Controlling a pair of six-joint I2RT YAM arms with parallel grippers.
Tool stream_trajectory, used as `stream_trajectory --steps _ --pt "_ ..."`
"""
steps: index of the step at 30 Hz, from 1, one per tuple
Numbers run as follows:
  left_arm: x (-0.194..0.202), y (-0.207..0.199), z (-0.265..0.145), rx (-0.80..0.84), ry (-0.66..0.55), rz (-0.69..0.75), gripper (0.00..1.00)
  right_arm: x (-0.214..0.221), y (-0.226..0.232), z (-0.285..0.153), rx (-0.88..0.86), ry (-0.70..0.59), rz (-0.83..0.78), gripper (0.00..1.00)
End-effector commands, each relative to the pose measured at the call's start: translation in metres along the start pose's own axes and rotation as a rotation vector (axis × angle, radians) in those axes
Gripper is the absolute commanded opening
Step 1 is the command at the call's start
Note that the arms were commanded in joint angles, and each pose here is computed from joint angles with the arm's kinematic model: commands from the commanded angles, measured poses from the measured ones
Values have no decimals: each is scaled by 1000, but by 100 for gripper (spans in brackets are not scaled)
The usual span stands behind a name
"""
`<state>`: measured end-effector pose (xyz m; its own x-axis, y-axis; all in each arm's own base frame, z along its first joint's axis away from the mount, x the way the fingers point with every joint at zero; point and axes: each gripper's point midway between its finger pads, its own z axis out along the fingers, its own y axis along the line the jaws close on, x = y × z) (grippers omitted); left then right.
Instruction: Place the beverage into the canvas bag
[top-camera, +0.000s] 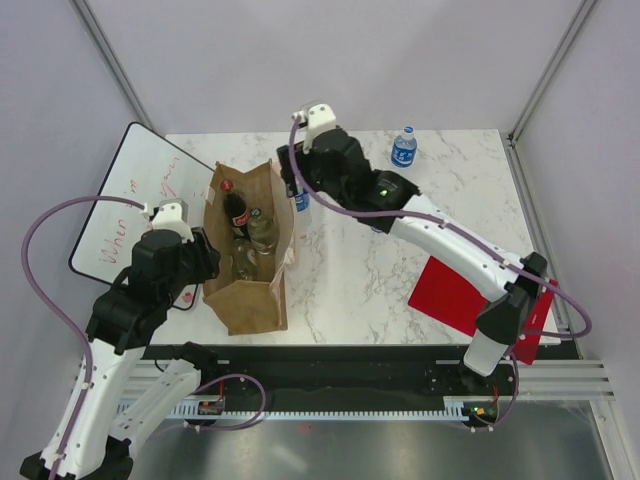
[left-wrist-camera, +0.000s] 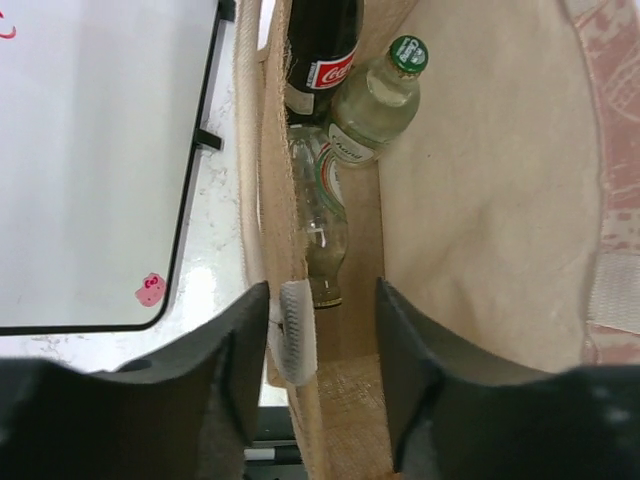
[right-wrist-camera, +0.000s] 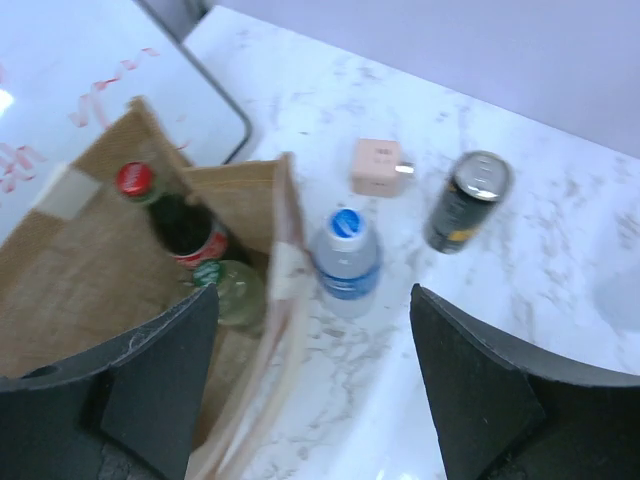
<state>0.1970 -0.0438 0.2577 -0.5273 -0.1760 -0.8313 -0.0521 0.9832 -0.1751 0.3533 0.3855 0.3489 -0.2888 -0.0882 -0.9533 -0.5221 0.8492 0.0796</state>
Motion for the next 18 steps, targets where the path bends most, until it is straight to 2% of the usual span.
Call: stream_trajectory --steps 1,4,9,12,18 --pt "-17 -9 -11 51 -56 -22 60 23 -78 -20 171 112 79 85" --pt "-14 -10 -10 58 -44 -16 68 51 -125 -26 280 208 87 86" --pt "-11 -10 -11 63 -43 -18 74 93 -179 -27 381 344 112 88" --pt "-9 -11 -9 68 -34 -7 78 114 -194 -25 392 406 117 89" --pt "-6 -11 -8 77 -32 5 78 138 -210 -9 383 467 109 91"
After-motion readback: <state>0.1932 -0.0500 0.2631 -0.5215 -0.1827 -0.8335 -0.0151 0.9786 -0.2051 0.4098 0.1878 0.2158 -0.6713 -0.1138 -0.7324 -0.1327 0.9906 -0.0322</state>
